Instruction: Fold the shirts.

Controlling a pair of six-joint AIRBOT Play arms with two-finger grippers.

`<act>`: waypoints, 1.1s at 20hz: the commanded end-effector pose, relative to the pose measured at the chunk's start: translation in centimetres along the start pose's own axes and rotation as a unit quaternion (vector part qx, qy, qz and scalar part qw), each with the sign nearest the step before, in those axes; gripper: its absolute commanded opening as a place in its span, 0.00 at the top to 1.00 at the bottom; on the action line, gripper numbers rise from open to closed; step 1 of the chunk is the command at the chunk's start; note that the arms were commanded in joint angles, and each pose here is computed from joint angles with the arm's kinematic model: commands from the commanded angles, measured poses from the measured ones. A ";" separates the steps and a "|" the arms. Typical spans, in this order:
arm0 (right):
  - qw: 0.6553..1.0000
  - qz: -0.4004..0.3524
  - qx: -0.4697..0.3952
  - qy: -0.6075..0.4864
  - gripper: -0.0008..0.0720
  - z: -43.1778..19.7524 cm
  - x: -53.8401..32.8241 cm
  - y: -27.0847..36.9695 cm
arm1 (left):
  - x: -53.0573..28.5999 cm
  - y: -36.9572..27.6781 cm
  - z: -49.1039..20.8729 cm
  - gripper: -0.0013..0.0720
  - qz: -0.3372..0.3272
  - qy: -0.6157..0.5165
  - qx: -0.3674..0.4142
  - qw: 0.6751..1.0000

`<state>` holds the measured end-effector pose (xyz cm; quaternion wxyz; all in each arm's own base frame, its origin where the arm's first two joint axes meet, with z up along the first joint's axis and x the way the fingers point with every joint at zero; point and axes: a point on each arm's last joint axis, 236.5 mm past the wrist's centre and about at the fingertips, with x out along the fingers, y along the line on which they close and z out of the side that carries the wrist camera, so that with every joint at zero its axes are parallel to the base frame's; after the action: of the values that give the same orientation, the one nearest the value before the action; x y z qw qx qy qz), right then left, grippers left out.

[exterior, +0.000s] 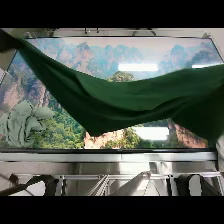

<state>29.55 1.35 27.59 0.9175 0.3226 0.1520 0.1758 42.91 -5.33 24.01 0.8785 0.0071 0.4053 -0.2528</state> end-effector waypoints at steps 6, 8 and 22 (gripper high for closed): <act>0.959 -0.159 0.220 0.081 0.43 -18.1 3.3 -22.7 | 25.6 4.0 -8.9 0.83 -0.083 0.159 -0.060 0.982; 0.966 -0.152 0.181 0.107 0.43 -17.7 3.8 -24.0 | 26.8 5.7 -8.9 0.01 -0.070 0.155 -0.087 0.982; 0.895 -0.137 0.097 0.413 0.21 -21.3 6.3 -30.5 | 17.7 -3.4 -28.0 0.03 -0.125 0.393 -0.293 0.862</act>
<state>35.01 -8.36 -5.04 0.7918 0.3113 0.5114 0.1205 37.15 -8.01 -4.32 0.6144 -0.1950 0.7338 -0.2145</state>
